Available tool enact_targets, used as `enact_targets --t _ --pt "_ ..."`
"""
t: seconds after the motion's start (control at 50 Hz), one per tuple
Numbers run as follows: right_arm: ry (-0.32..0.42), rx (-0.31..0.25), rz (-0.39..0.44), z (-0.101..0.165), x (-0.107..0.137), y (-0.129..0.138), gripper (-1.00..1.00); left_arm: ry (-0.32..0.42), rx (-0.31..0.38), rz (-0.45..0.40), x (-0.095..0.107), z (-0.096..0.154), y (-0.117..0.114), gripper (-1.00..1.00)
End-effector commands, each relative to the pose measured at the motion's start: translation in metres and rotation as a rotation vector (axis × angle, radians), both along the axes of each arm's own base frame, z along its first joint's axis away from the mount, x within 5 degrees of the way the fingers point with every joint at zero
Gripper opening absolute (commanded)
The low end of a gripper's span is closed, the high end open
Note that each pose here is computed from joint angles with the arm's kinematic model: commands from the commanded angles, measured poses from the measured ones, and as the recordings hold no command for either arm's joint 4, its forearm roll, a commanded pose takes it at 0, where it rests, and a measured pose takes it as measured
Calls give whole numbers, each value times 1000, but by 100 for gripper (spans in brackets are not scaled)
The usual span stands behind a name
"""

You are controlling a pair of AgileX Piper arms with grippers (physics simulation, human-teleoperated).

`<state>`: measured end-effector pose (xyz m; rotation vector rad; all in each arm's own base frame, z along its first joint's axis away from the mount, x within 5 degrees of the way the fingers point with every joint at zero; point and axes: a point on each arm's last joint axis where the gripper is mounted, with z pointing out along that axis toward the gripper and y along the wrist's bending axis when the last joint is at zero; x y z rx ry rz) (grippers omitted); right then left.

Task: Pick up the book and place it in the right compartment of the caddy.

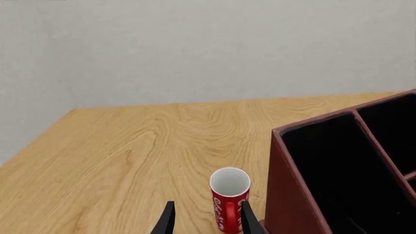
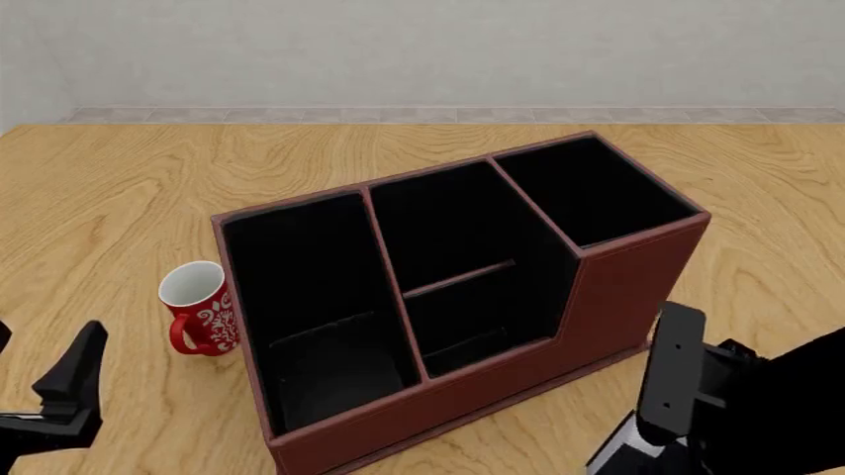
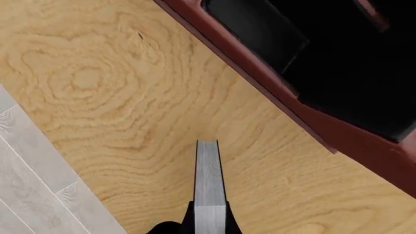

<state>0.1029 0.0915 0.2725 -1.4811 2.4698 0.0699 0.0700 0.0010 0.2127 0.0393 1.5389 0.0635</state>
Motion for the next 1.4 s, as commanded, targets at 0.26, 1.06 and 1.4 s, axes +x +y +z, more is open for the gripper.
enact_targets --t 0.26,1.06,1.4 --pt "-118 92 33 48 -1 -1 -100 -9 -5 -16 3 2 -1 100" --pt "-265 200 72 115 20 20 -100 -18 -23 -15 4 3 -1 100" --pt "-345 211 55 134 26 9 -100 -27 -23 -11 4 5 -1 100"
